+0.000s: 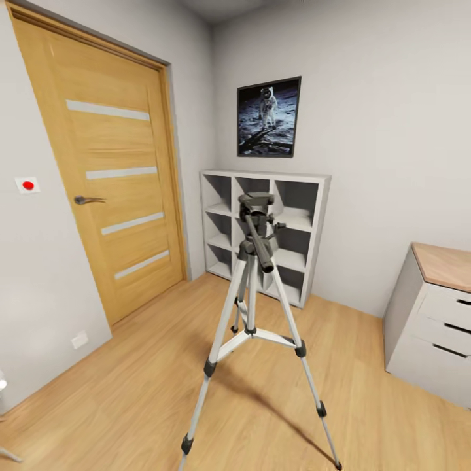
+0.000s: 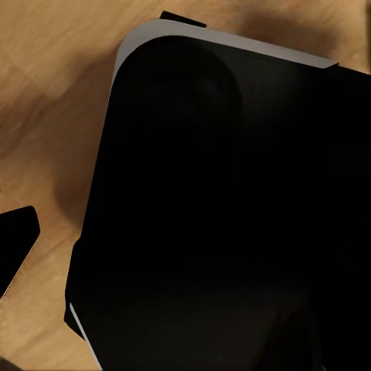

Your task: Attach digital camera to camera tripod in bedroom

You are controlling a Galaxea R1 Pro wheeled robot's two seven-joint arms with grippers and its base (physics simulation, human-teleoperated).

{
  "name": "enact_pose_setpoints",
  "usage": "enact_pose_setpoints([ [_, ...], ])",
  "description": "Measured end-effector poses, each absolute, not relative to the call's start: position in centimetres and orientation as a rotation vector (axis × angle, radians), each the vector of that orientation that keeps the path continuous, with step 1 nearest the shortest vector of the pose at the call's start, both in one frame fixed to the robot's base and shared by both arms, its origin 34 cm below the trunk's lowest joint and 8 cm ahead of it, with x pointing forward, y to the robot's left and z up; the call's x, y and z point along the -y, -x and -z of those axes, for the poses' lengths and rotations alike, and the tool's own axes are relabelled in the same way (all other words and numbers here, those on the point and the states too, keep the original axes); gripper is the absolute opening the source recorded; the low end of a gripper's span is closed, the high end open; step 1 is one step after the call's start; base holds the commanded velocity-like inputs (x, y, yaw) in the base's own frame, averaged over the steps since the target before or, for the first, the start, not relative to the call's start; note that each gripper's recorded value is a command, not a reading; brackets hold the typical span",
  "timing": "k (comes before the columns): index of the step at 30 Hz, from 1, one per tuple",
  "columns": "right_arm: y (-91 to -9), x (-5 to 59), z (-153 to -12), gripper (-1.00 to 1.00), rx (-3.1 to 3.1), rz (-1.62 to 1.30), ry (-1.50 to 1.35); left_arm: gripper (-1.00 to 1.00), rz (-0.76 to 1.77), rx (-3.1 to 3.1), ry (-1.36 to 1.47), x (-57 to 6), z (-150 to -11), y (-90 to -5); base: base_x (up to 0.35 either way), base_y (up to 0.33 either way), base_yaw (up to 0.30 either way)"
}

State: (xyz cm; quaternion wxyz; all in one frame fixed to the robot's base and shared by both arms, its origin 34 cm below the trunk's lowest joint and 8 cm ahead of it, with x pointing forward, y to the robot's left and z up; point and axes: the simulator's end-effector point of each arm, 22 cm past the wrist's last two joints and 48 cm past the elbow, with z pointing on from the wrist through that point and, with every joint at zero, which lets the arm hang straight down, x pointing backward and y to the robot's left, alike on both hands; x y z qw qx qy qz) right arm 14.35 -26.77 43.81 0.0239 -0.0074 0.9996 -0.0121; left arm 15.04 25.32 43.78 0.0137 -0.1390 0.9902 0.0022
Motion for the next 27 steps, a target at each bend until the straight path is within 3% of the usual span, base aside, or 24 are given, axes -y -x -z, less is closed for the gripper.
enact_pose_setpoints([
  [7, -14.31, 26.78, -43.81, 1.0, -3.096, 0.036, 0.023, 1.0, -0.007, -3.084, 0.433, -25.33, -43.78, -15.02, 0.0, 0.0, -0.109],
  [27, -14.29, 26.91, -43.81, 1.0, -3.096, 0.036, 0.066, 1.0, -0.007, -3.084, 0.433, -25.32, -43.78, -15.03, 0.0, 0.0, -0.003],
])
